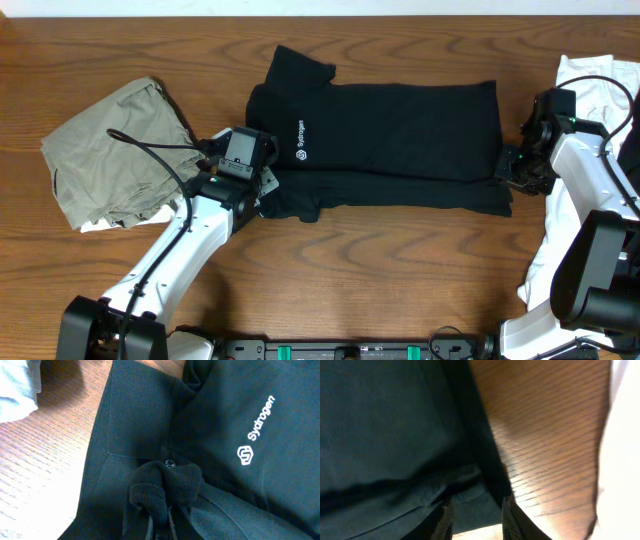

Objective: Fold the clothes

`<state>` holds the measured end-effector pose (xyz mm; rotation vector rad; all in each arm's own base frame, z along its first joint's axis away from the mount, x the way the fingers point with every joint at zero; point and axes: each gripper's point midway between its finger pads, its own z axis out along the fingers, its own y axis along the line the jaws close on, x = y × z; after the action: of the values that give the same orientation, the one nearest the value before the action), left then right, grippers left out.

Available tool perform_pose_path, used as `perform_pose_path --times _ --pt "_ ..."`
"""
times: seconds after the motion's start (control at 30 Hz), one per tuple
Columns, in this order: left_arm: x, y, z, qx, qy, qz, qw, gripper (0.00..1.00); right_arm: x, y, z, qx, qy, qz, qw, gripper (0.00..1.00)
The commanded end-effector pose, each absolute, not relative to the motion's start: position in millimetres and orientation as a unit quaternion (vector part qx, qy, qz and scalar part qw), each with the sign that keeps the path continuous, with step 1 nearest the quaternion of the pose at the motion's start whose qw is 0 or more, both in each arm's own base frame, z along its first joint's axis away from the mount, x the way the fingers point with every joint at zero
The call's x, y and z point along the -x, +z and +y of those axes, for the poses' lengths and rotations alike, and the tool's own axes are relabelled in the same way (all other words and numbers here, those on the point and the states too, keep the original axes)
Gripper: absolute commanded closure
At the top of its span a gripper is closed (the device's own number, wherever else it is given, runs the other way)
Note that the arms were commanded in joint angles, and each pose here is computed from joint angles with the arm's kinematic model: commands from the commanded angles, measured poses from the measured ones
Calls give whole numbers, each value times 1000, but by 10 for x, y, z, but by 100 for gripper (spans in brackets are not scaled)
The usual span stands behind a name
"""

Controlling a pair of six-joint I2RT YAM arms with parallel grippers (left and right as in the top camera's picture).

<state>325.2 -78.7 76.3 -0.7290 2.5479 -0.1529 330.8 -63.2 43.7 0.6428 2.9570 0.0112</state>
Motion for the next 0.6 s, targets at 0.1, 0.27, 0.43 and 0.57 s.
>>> perform_pose_path --times 0.1,0.27,0.43,0.57 --pt "-3319 824 -760 263 -50 930 253 90 -3322 421 -589 -204 20 977 57 66" --pt "-3319 825 -761 263 -51 930 253 90 -3345 424 -594 -204 20 977 62 62" --pt "-3319 824 -764 263 -51 930 253 90 -3360 426 -597 -204 20 977 65 60" --pt "-3319 824 -762 263 -51 930 253 90 -3366 427 -598 -204 20 976 66 59"
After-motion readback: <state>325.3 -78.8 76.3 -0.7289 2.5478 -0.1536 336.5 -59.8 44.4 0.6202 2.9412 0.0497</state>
